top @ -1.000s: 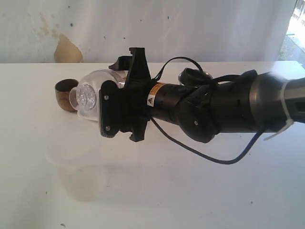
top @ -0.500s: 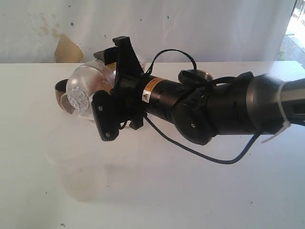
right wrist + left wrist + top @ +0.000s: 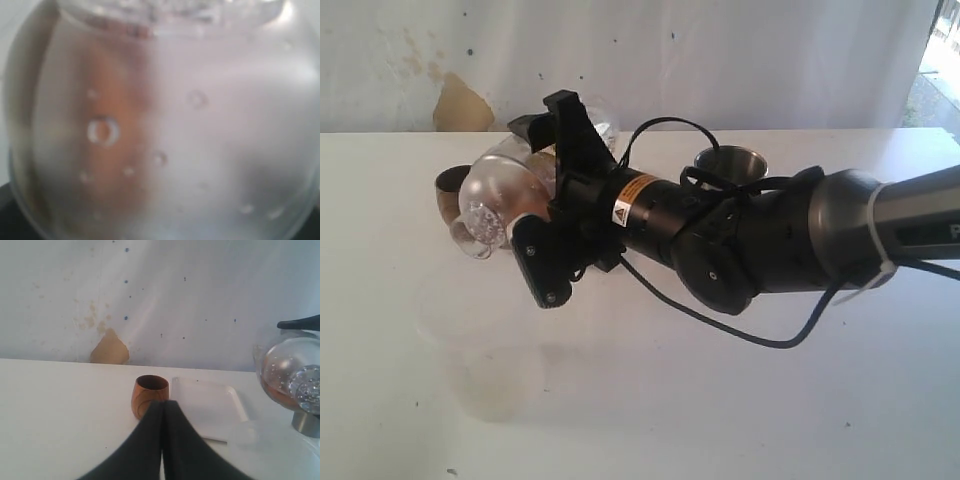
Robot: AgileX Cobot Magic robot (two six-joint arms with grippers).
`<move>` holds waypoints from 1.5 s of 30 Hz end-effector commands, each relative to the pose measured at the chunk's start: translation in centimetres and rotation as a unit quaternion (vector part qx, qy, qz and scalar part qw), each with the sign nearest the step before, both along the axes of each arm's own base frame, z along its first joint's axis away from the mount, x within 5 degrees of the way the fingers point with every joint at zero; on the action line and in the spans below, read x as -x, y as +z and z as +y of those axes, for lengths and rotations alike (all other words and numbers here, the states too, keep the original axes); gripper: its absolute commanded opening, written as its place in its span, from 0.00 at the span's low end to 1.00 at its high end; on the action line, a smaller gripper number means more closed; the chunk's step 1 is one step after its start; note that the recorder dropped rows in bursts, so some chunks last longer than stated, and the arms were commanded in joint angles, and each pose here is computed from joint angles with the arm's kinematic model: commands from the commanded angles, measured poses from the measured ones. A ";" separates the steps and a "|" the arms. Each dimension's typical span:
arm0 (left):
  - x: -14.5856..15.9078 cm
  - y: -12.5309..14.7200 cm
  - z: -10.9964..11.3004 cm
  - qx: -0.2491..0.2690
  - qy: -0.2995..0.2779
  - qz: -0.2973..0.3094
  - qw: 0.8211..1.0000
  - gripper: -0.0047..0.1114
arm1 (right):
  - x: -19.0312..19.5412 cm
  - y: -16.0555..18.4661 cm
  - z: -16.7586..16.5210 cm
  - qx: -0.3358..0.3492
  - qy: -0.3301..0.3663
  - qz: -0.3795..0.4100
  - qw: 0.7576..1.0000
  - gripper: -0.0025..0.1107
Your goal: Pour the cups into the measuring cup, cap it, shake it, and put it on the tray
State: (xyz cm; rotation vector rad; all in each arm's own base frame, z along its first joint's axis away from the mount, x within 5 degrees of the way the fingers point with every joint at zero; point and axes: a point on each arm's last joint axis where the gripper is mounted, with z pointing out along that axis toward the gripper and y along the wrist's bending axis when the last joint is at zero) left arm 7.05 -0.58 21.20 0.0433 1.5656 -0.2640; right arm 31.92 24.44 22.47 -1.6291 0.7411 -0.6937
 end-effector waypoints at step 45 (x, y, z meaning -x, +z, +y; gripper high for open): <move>0.0 -0.2 -0.2 -0.009 -0.009 0.001 1.000 0.04 | -1.6 0.6 0.2 0.051 -0.036 -0.189 0.980 0.02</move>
